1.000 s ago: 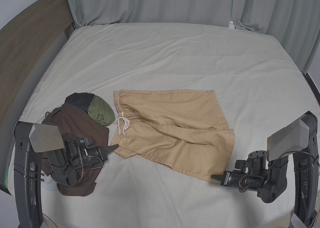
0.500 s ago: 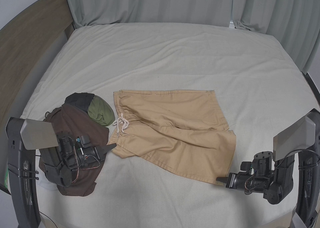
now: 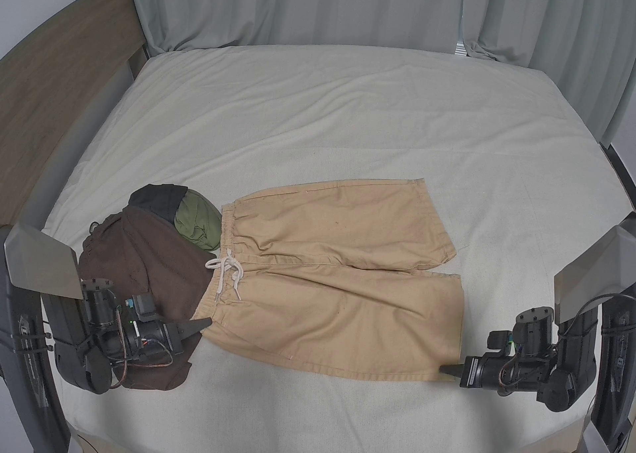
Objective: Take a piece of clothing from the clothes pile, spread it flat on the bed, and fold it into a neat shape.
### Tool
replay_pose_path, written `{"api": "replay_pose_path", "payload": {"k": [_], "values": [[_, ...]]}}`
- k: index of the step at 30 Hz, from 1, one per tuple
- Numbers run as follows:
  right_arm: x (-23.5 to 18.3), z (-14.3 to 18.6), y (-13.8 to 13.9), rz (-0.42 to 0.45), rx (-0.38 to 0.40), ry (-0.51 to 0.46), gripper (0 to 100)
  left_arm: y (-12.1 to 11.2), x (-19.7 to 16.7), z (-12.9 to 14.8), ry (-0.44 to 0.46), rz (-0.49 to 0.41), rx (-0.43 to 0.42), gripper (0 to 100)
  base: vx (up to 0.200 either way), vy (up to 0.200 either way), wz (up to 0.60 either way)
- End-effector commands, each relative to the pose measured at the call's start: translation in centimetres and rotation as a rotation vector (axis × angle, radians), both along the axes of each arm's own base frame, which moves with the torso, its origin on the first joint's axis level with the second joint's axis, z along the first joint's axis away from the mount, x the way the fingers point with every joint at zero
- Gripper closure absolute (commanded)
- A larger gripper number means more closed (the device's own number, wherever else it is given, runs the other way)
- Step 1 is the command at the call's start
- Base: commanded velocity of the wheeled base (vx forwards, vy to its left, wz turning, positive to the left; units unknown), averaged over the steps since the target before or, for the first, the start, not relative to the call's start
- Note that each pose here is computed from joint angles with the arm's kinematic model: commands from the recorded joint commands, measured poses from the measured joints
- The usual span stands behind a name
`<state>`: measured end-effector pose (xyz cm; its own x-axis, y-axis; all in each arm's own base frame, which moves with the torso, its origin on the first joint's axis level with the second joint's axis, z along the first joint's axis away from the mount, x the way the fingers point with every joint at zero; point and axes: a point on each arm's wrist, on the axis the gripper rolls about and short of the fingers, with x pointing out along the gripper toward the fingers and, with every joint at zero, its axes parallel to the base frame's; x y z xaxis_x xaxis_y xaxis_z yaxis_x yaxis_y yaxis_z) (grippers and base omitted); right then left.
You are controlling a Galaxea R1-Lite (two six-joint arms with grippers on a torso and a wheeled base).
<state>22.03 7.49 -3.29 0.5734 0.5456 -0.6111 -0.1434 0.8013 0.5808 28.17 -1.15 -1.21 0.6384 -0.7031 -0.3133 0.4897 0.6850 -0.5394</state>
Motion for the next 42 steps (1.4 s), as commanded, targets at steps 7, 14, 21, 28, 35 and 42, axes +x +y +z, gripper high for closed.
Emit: {"api": "replay_pose_path", "payload": {"k": [7, 14, 21, 28, 35, 42], "values": [[-1.7, 0.0, -1.3, 0.029, -0.066, 0.027, 100, 0.4, -2.6, -0.8, 0.060, -0.016, 0.041, 100, 0.000, 0.000, 0.00], [-1.6, -0.1, -1.3, 0.028, -0.065, 0.029, 100, 0.4, -2.5, -2.2, 0.063, -0.039, 0.077, 100, 0.000, 0.000, 0.00], [-1.5, -0.1, -1.3, 0.025, -0.065, 0.024, 0, 0.3, -2.6, -2.9, 0.086, -0.047, 0.076, 0, 0.000, 0.000, 0.00], [-1.4, -0.1, -1.3, 0.025, -0.064, 0.020, 0, 0.3, -2.3, -3.7, 0.101, -0.047, 0.076, 0, 0.000, 0.000, 0.00], [-1.2, -0.1, -1.3, 0.023, -0.062, 0.013, 0, 0.3, -2.0, -4.1, 0.100, -0.046, 0.078, 0, 0.000, 0.000, 0.00], [-1.1, 0.0, -1.1, 0.027, -0.060, 0.002, 0, 0.4, -0.9, -4.6, 0.081, -0.032, 0.081, 100, 0.000, 0.000, 0.00]]}}
